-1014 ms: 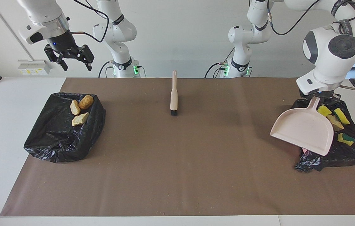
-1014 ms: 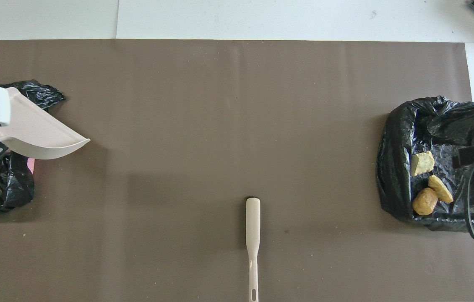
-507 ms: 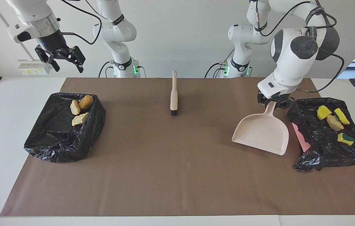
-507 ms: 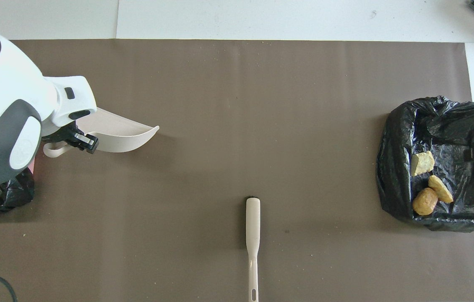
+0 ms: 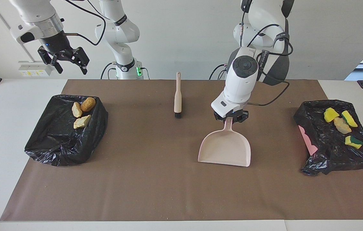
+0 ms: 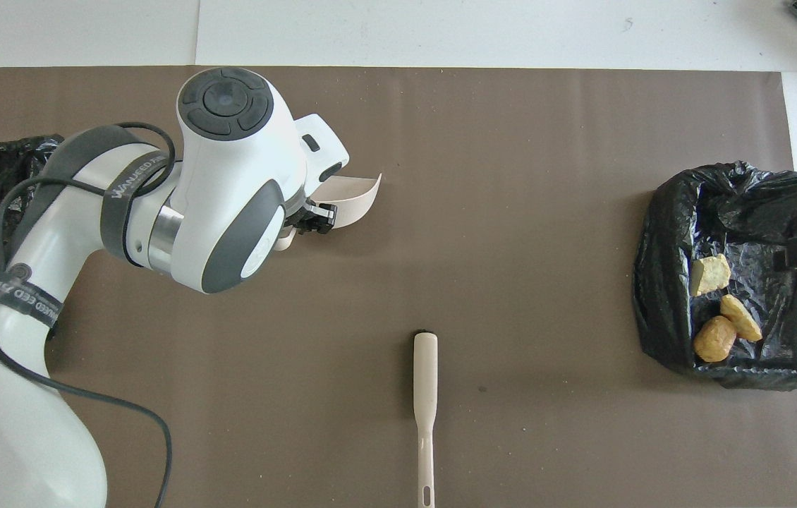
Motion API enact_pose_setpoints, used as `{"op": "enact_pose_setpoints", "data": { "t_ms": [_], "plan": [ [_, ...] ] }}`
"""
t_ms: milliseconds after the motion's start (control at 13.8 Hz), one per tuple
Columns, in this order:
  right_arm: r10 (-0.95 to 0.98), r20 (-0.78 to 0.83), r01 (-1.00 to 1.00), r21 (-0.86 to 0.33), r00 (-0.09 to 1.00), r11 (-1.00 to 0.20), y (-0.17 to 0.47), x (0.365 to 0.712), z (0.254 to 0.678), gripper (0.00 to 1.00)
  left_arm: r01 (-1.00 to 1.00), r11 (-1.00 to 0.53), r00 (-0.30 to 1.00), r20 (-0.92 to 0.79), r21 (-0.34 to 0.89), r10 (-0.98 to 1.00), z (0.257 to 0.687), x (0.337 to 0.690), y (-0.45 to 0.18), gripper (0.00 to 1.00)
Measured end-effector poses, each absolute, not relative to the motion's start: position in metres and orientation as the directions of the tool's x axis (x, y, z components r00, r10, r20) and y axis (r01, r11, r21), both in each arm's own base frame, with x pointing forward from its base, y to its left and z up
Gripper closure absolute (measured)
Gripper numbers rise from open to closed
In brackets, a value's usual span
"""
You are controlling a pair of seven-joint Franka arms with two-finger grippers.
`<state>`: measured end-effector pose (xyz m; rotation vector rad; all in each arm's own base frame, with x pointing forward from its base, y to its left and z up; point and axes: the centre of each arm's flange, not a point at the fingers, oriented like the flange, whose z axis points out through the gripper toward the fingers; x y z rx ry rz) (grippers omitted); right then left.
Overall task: Sweep and dump trash in bin
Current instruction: 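Carry the empty dustpan back to the middle of the mat with the left gripper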
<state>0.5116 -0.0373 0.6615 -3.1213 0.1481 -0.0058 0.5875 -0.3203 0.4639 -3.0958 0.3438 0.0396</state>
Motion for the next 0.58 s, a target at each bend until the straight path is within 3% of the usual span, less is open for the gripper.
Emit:
{"op": "enact_pose_setpoints", "data": {
  "t_ms": [290, 580],
  "plan": [
    [-0.095, 0.003, -0.095, -0.017, 0.996, -0.995, -0.037, 0.512, 0.662, 0.00, -0.226, -0.973, 0.970, 0.097, 0.039, -0.222, 0.469, 0.578, -0.369, 0.71],
    [-0.095, 0.003, -0.095, -0.017, 0.996, -0.995, -0.037, 0.512, 0.662, 0.00, -0.193, -0.978, 0.975, 0.128, 0.075, -0.182, 0.445, 0.555, -0.424, 0.71]
  ]
}}
